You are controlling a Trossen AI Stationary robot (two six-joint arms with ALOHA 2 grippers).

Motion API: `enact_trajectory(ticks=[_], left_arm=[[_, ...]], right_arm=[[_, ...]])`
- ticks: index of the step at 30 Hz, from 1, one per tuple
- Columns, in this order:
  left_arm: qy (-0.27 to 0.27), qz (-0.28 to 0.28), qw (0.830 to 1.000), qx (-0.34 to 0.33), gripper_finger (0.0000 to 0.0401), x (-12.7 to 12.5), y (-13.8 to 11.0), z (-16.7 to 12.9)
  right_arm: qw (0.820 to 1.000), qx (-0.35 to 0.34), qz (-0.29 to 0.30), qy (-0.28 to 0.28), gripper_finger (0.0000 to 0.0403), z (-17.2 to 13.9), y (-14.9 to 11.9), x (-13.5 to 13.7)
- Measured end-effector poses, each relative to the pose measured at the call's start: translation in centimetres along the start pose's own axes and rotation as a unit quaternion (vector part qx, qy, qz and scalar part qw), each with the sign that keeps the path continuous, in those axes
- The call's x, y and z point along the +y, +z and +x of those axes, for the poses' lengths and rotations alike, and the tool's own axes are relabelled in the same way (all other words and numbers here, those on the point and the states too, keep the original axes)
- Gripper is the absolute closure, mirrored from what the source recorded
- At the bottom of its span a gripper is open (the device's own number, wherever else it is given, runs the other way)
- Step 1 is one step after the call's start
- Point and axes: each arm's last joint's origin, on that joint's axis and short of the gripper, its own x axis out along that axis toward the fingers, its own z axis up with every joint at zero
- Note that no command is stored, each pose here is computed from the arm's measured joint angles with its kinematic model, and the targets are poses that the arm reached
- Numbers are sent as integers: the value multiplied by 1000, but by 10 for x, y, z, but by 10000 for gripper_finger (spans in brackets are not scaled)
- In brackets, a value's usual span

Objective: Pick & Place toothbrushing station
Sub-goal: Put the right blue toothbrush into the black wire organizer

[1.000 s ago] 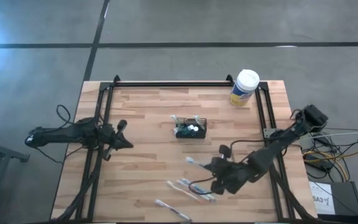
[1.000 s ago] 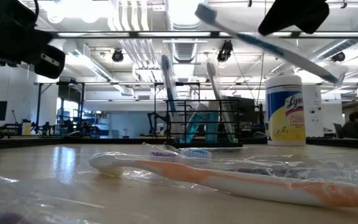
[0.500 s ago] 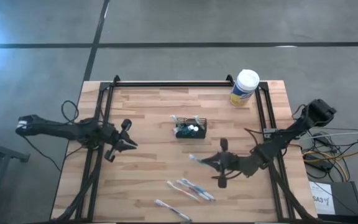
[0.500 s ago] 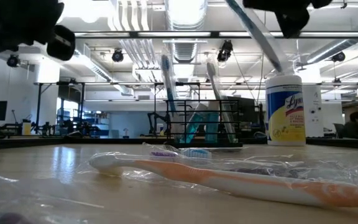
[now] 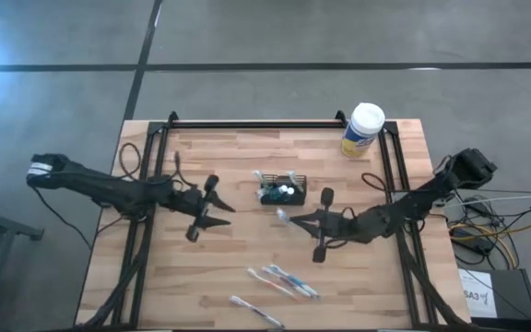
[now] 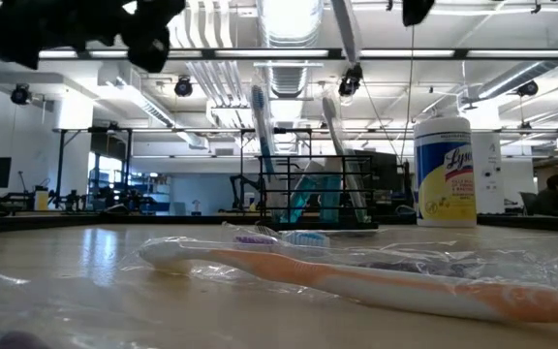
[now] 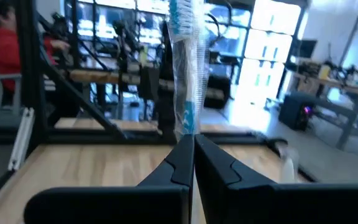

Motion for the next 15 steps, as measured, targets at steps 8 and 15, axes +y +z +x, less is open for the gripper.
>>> enact_trajectory(ticks=[8, 15], left_arm=[[-14, 11, 1000, 1, 205, 4, 25, 48], [-26, 22, 999, -27, 197, 5, 39, 76]], right_arm=[[999, -41, -12, 25, 395, 19, 25, -5], [996, -84, -11, 25, 395, 24, 39, -11]])
